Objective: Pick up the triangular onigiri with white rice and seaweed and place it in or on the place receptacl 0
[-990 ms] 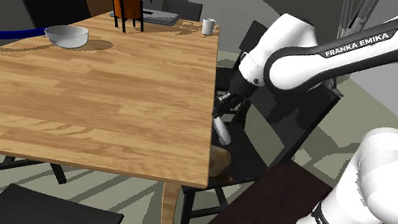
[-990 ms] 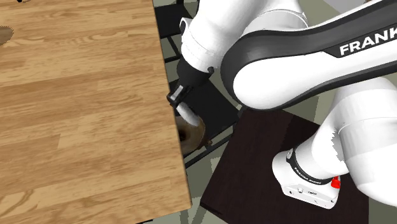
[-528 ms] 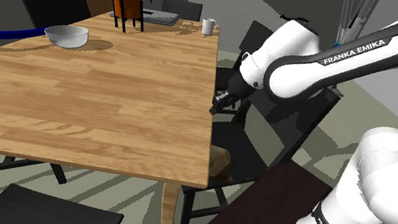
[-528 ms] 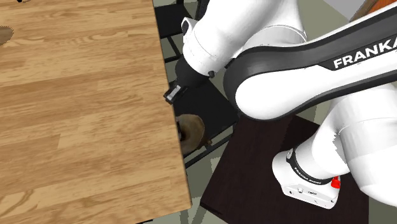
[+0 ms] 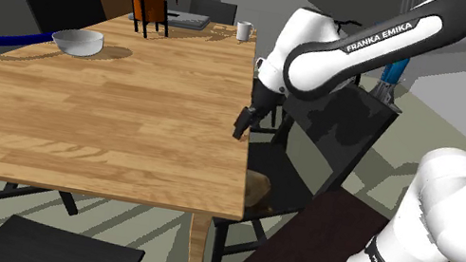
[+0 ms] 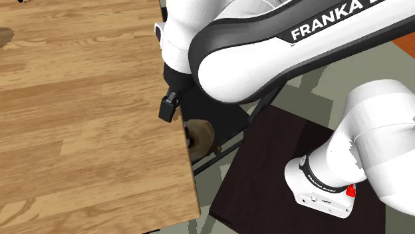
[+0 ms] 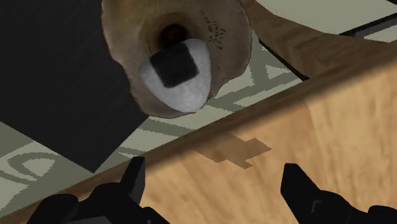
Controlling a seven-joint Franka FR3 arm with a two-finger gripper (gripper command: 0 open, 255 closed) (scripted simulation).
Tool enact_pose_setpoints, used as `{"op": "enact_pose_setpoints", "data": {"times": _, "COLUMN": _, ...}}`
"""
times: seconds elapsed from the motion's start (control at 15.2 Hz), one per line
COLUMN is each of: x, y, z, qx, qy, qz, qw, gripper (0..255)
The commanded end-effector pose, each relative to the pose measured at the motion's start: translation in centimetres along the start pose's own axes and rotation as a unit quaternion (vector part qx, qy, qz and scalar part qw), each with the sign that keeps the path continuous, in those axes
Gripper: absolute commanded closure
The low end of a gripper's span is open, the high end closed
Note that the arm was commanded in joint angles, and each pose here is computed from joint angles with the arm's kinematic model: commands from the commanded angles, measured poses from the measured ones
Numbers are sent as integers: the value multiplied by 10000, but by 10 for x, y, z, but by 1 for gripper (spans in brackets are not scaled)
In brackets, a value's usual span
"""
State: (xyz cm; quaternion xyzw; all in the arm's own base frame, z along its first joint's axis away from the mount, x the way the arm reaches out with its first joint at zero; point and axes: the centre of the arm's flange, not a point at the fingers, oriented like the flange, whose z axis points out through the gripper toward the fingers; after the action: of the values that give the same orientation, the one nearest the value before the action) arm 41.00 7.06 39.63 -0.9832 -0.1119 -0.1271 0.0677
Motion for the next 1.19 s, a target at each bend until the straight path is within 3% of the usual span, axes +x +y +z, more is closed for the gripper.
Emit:
{"op": "enact_pose_setpoints", "data": {"times": 0.0, "x": 23, "y": -8, "z": 72, "qx": -300, "qy": -281, "qz": -575, "qw": 9975, "gripper": 0}}
{"op": "enact_pose_setpoints", "data": {"times": 0.13, "x": 37, "y": -14, "z": 100, "qx": -424, "qy": -710, "qz": -1047, "qw": 9911, "gripper": 0}}
{"op": "enact_pose_setpoints", "data": {"times": 0.2, "x": 16, "y": -9, "z": 4, "qx": -234, "qy": -677, "qz": -756, "qw": 9946, "gripper": 0}}
{"op": "enact_pose_setpoints", "data": {"times": 0.26, "x": 16, "y": -9, "z": 4, "qx": -234, "qy": -677, "qz": -756, "qw": 9946, "gripper": 0}}
{"op": "enact_pose_setpoints", "data": {"times": 0.4, "x": 23, "y": -11, "z": 31, "qx": -295, "qy": -807, "qz": -1027, "qw": 9910, "gripper": 0}}
{"op": "enact_pose_setpoints", "data": {"times": 0.73, "x": 35, "y": -16, "z": 99, "qx": -448, "qy": -1126, "qz": -1701, "qw": 9779, "gripper": 0}}
{"op": "enact_pose_setpoints", "data": {"times": 0.79, "x": 30, "y": -20, "z": 7, "qx": -337, "qy": -1060, "qz": -1508, "qw": 9823, "gripper": 0}}
{"op": "enact_pose_setpoints", "data": {"times": 0.86, "x": 30, "y": -20, "z": 7, "qx": -337, "qy": -1060, "qz": -1508, "qw": 9823, "gripper": 0}}
{"op": "enact_pose_setpoints", "data": {"times": 1.12, "x": 36, "y": -21, "z": 61, "qx": -426, "qy": -1193, "qz": -1804, "qw": 9754, "gripper": 0}}
